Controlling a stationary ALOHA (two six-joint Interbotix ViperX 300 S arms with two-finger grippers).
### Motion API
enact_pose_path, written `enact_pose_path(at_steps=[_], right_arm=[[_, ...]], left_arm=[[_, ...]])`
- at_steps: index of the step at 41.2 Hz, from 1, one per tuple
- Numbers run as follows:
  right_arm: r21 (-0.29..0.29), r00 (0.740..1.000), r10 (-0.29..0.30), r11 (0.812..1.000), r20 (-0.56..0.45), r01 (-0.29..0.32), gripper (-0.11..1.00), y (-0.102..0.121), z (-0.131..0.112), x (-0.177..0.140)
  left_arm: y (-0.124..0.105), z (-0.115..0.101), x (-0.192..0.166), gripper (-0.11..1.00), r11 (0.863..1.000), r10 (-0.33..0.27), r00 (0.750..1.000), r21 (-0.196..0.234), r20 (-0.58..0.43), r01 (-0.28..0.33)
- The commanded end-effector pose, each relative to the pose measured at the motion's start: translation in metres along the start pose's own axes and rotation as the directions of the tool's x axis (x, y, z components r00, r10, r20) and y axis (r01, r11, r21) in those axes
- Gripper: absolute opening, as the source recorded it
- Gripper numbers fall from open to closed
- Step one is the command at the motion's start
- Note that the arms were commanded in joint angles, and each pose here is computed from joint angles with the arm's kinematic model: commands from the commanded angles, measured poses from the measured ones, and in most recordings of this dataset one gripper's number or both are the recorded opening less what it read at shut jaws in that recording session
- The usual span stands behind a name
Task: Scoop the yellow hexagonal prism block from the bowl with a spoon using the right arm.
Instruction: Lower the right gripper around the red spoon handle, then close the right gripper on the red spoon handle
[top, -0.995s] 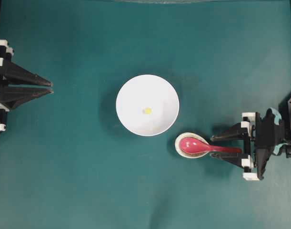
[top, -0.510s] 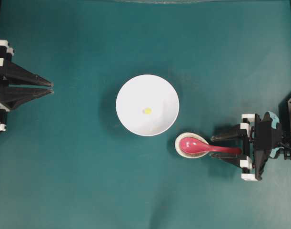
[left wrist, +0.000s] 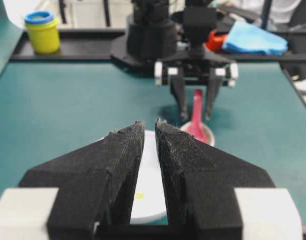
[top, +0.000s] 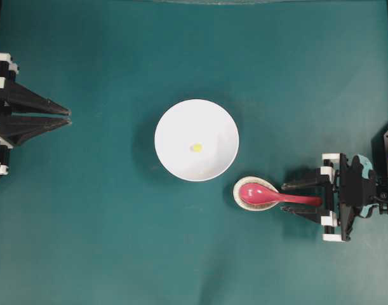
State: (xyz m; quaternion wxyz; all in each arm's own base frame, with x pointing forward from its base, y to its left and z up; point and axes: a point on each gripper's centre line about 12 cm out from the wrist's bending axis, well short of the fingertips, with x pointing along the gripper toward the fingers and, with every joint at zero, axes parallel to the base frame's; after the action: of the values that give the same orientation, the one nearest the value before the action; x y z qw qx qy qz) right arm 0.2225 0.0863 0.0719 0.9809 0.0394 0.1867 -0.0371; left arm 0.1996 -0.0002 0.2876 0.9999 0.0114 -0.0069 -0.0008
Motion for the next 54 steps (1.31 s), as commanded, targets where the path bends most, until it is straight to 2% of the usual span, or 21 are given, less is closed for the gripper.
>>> enact_pose_path(at_steps=[1, 12, 23, 50, 54], right_arm=[[0.007, 1.0, 0.007, 1.0, 0.021, -0.007, 0.56, 0.0026, 0.0042, -0.0003], [0.0, 1.0, 0.007, 1.0, 0.02, -0.007, 0.54, 0.0021, 0.004, -0.0004], [-0.021, 1.0, 0.009, 1.0, 0.025, -0.009, 0.39, 0.0034, 0.005, 0.0004], [-0.016, 1.0, 0.01, 1.0, 0.025, -0.009, 0.37, 0.0047, 0.0057, 0.0016], [-0.015, 1.0, 0.012, 1.0, 0.024, -0.012, 0.28, 0.0059, 0.0058, 0.002]], left_arm=[[0.0004, 0.0096, 0.0031, 0.17, 1.0, 0.001, 1.0, 0.005, 0.023, -0.001], [0.0004, 0.0096, 0.0031, 0.17, 1.0, 0.001, 1.0, 0.005, 0.023, -0.001], [0.0004, 0.0096, 0.0031, 0.17, 1.0, 0.001, 1.0, 0.005, 0.023, -0.001], [0.0005, 0.0102, 0.0032, 0.17, 1.0, 0.001, 1.0, 0.005, 0.025, -0.001], [0.0001, 0.0096, 0.0031, 0.17, 1.0, 0.0, 1.0, 0.005, 0.023, 0.0]])
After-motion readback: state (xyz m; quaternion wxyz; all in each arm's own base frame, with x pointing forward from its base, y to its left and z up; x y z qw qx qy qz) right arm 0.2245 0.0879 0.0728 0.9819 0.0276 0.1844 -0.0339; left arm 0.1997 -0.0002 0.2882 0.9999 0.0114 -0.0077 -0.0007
